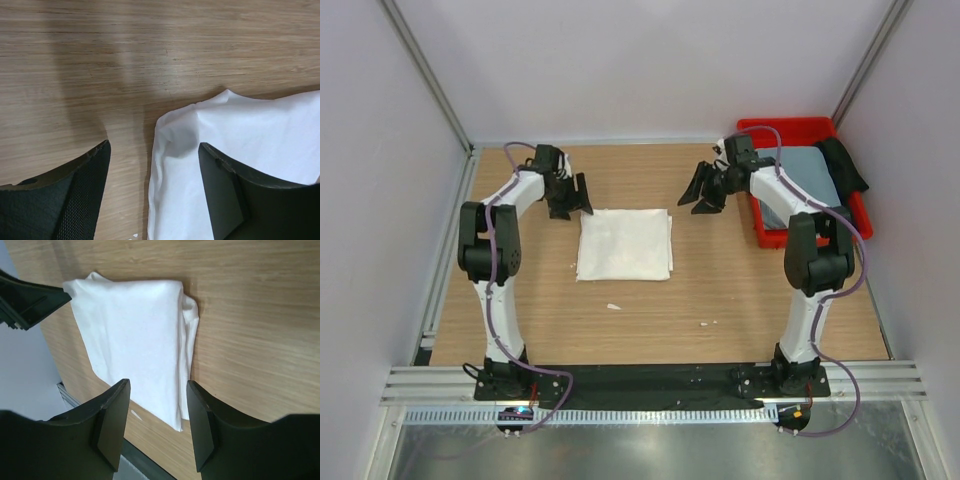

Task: Fold and stack the t-shirts
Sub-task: Neatly place the folded tshirt to the corner

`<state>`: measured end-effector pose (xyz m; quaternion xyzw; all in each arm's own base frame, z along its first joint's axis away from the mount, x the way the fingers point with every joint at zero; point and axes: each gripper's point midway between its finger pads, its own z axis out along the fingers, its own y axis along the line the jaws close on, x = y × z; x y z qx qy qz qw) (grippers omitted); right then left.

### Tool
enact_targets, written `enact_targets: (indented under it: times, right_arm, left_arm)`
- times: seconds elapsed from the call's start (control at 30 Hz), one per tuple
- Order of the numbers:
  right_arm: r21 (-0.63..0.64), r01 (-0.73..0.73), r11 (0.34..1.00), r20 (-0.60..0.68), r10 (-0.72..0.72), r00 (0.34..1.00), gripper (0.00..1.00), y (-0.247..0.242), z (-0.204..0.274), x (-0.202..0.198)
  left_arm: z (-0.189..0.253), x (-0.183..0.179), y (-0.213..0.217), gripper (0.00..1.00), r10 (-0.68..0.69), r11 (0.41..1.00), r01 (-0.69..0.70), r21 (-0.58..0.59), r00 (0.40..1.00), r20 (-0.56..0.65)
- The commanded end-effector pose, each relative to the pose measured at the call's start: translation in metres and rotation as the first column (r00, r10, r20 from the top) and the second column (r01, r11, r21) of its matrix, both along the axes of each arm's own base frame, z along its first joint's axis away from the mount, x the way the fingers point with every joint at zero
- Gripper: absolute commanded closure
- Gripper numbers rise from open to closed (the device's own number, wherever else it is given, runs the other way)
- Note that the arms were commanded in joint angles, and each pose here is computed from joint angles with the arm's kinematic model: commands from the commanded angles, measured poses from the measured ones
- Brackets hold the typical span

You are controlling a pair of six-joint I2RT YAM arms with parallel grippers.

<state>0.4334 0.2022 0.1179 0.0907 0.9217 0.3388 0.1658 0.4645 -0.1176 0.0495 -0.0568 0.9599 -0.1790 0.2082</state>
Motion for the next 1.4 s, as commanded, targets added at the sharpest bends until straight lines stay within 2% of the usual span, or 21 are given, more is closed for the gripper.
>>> enact_targets:
  times: [0.0,0.23,0.57,0.73,0.83,0.87,0.9,0.97,1.0,1.07,1.2,1.37]
  right_arm:
    - [-0.024,-0.048,0.999,0.033,0.049,0.998,0.45,-0.004,0.009,-0.023]
    - [-0.012,-0.066,0.998,0.005,0.066,0.998,0.46,-0.006,-0.002,-0.046]
    - [0.014,-0.076,0.997,0.022,0.076,0.997,0.46,-0.002,0.0,-0.042]
    - [0.018,-0.083,0.996,0.019,0.083,0.996,0.47,-0.001,-0.003,-0.045]
    - [0.017,-0.083,0.996,0.019,0.082,0.996,0.47,-0.002,-0.006,-0.046]
    - [0.018,-0.084,0.996,0.018,0.084,0.996,0.47,-0.002,-0.006,-0.047]
    - [0.017,-0.084,0.996,0.016,0.084,0.996,0.47,-0.002,-0.007,-0.048]
    - [0.018,-0.088,0.996,0.014,0.088,0.996,0.47,-0.002,-0.008,-0.049]
    - [0.016,-0.089,0.996,0.01,0.089,0.996,0.47,-0.002,-0.009,-0.05]
    - [0.022,-0.094,0.995,0.007,0.094,0.996,0.47,-0.002,-0.009,-0.052]
    - [0.033,-0.103,0.994,0.005,0.103,0.995,0.47,0.0,-0.007,-0.056]
    - [0.048,-0.11,0.993,0.002,0.111,0.994,0.47,0.004,0.0,-0.065]
  left_arm:
    - [-0.004,0.007,-0.01,0.28,-0.074,0.997,0.073,0.019,0.996,0.041]
    - [-0.027,-0.002,-0.02,0.32,-0.092,0.995,0.092,0.047,0.996,-0.006]
    - [-0.047,-0.022,-0.039,0.41,-0.097,0.995,0.095,-0.028,0.992,-0.083]
    - [-0.055,-0.025,-0.05,0.55,-0.068,0.994,0.056,-0.097,0.989,-0.131]
    - [-0.057,-0.026,-0.048,0.6,-0.059,0.996,0.05,-0.069,0.99,-0.13]
    - [-0.058,-0.027,-0.045,0.64,-0.053,0.997,0.045,-0.062,0.99,-0.134]
    - [-0.058,-0.027,-0.043,0.73,-0.046,0.998,0.039,-0.058,0.99,-0.133]
    - [-0.061,-0.028,-0.036,0.81,-0.015,0.998,0.006,-0.057,0.989,-0.149]
    - [-0.061,-0.028,-0.033,0.9,-0.001,0.998,-0.009,-0.059,0.988,-0.154]
    - [-0.059,-0.027,-0.023,1.0,0.038,0.997,-0.048,-0.057,0.987,-0.159]
    - [-0.057,-0.037,0.004,1.0,0.156,0.984,-0.17,-0.056,0.967,-0.203]
    - [-0.062,-0.077,0.043,1.0,0.328,0.935,-0.352,-0.046,0.905,-0.272]
